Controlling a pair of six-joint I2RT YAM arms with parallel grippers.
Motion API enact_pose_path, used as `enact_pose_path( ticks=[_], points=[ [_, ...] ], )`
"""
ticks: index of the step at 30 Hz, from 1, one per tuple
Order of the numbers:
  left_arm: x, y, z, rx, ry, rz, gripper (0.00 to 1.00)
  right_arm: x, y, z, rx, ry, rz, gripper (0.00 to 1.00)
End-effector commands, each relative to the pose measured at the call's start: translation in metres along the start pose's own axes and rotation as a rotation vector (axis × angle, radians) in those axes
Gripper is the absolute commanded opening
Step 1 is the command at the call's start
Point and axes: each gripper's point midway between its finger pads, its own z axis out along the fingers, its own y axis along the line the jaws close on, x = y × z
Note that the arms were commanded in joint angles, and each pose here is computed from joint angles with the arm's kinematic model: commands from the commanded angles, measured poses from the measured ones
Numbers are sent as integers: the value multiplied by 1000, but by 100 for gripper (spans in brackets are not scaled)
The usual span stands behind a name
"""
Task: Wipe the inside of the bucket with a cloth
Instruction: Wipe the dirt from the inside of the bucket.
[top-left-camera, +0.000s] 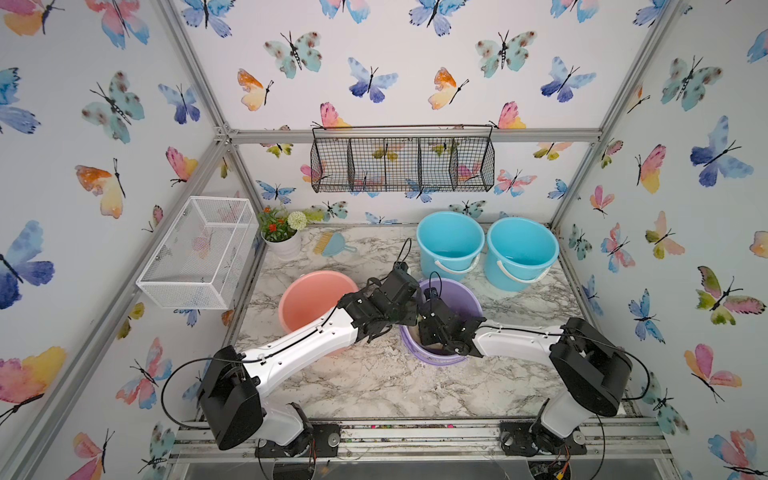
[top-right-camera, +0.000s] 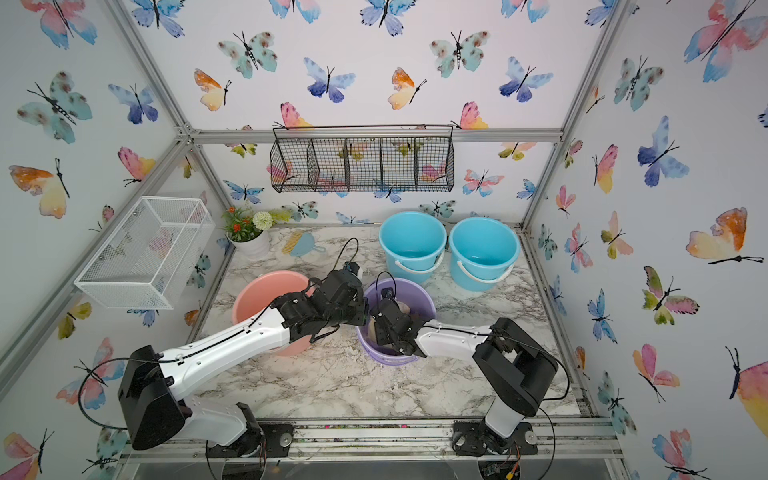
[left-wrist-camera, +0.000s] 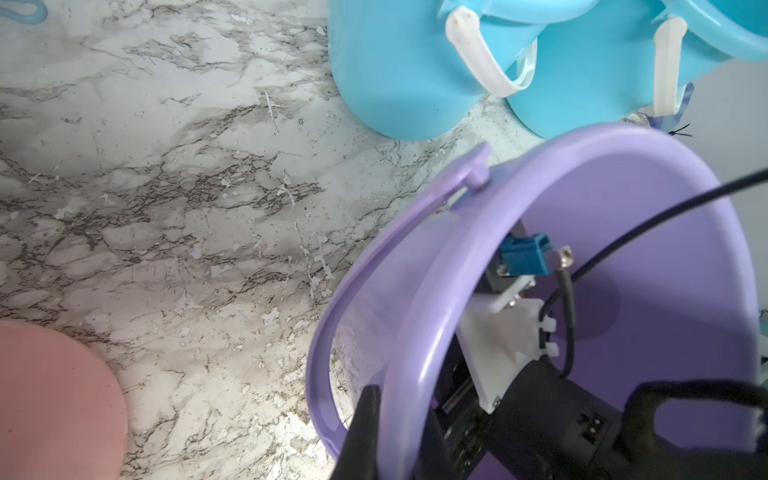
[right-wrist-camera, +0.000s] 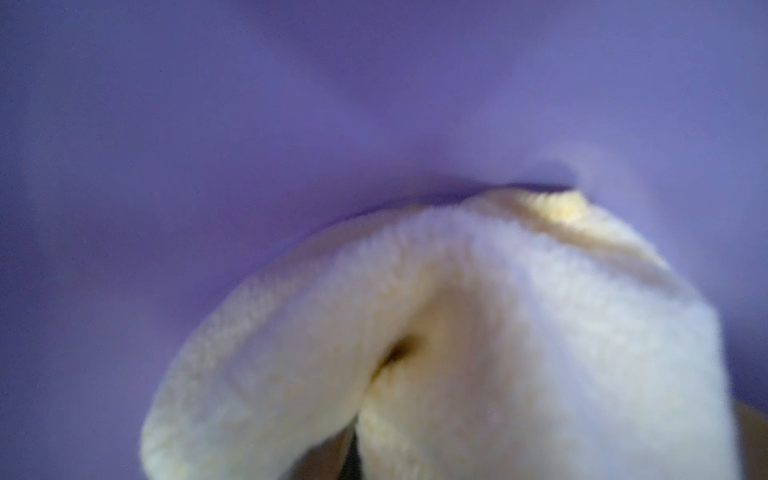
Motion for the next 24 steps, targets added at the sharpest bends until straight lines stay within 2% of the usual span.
enact_pose_path(
  ticks=[1,6,13,19,24],
  points=[
    [18,-22,-12,108,73,12,0,-35,-34,-10,226,-123,-49,2],
    [18,-20,-13,93,75,19,0,-23,-64,-23,384,-56,-134,2],
    [20,-14,-12,68,75,27,0,4,-79,-34,446,134,-239,2],
    [20,-9,-7,35,74,43,0,38,-66,-45,337,378,-289,2],
    [21,-5,-4,15,78,51,0,82,-51,-60,201,660,-340,2]
  ],
)
